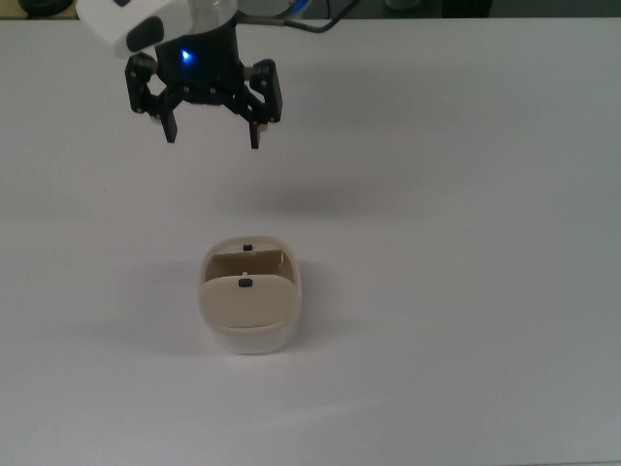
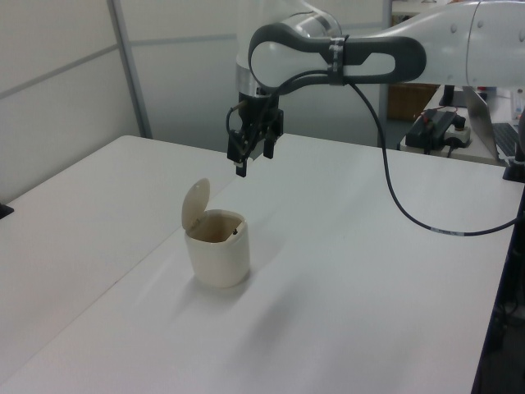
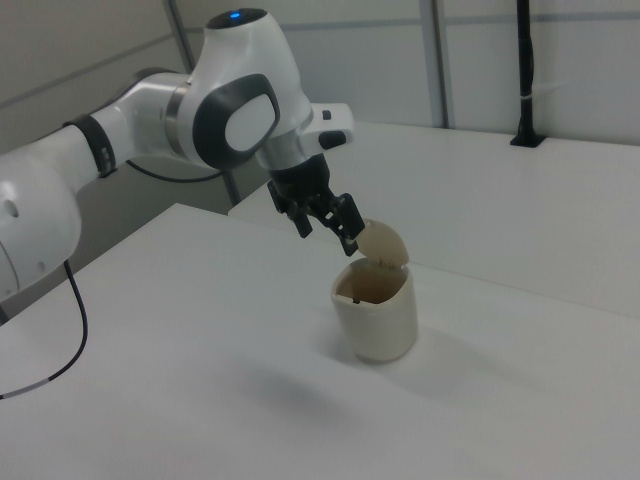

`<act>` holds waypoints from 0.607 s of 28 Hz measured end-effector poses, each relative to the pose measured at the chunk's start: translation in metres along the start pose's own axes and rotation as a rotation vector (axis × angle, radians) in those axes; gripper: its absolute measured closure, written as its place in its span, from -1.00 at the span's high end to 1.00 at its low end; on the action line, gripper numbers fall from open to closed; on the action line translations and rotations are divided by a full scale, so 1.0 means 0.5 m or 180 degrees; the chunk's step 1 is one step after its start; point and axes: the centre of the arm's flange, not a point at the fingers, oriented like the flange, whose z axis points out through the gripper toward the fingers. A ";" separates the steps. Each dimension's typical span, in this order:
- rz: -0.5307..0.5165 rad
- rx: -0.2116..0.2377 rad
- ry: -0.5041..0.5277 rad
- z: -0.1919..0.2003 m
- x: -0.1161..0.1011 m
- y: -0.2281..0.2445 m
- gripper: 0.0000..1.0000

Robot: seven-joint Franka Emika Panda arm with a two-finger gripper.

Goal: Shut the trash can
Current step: 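Move the gripper toward the raised lid of the cream trash can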

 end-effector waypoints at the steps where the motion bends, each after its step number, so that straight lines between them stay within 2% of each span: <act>1: -0.0001 0.0004 0.0036 0.007 0.005 -0.001 1.00; 4: -0.0010 0.0020 0.0156 0.033 0.024 -0.006 0.98; 11: 0.0084 0.0073 0.0545 0.077 0.070 -0.017 0.34; 13: 0.0090 0.0085 0.0654 0.077 0.078 -0.018 0.24; 17: 0.0096 0.0110 0.0886 0.068 0.092 -0.020 -0.07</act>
